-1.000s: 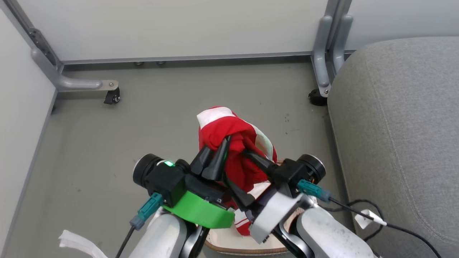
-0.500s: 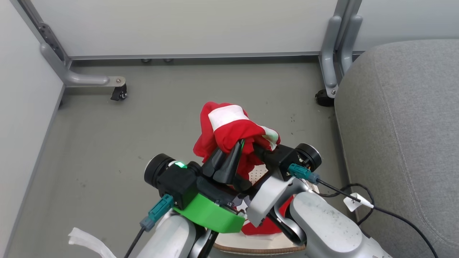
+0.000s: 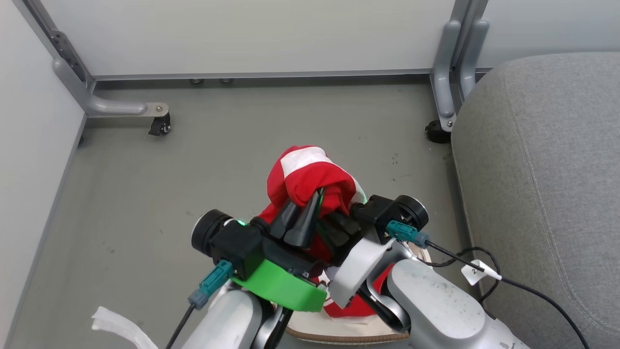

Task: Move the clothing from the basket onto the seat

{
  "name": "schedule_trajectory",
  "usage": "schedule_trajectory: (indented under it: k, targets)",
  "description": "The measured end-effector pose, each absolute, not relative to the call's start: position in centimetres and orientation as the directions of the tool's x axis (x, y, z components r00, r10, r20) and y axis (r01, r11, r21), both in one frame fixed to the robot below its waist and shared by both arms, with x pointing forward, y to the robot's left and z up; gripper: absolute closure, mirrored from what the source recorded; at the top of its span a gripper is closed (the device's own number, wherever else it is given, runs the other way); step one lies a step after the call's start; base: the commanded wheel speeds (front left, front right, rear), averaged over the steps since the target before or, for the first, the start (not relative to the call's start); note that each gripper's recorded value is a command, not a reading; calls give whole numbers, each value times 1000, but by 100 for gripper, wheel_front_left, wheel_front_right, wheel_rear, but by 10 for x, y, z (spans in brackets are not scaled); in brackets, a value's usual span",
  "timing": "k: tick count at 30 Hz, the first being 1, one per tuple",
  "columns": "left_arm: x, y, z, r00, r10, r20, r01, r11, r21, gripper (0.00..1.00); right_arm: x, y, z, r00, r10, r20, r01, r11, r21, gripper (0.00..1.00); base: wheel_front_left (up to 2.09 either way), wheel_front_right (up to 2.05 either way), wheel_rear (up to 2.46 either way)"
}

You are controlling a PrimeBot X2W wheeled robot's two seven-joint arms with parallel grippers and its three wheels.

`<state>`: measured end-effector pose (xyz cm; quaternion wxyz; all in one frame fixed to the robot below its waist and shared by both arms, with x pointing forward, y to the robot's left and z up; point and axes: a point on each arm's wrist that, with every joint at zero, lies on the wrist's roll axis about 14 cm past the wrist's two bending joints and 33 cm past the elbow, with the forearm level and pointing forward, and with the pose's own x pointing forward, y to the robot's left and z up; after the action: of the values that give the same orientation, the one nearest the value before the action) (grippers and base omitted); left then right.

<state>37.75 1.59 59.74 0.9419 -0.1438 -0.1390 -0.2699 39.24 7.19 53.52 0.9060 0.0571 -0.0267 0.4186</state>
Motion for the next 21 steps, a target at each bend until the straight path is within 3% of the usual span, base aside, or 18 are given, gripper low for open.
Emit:
schedule_trajectory:
  k: [1, 2, 3, 12, 21]
  targets:
    - [378, 17, 597, 819, -465, 337, 544, 816, -197, 96, 392, 72, 535, 647, 756, 95, -762, 642, 81, 100, 0, 0, 0]
    - [380, 20, 596, 826, -452, 335, 531, 824, -197, 55, 392, 72, 535, 647, 757, 96, -763, 642, 81, 100, 0, 0, 0]
    - [382, 22, 596, 832, -443, 334, 521, 831, -195, 0, 392, 72, 535, 646, 757, 98, -763, 641, 80, 100, 0, 0, 0]
    - [389, 46, 592, 859, -397, 322, 454, 883, -121, 0, 399, 66, 532, 666, 741, 90, -746, 662, 68, 100, 0, 0, 0]
    - [371, 48, 548, 858, -483, 177, 497, 867, -43, 0, 409, 53, 529, 697, 713, 76, -717, 695, 48, 100, 0, 0, 0]
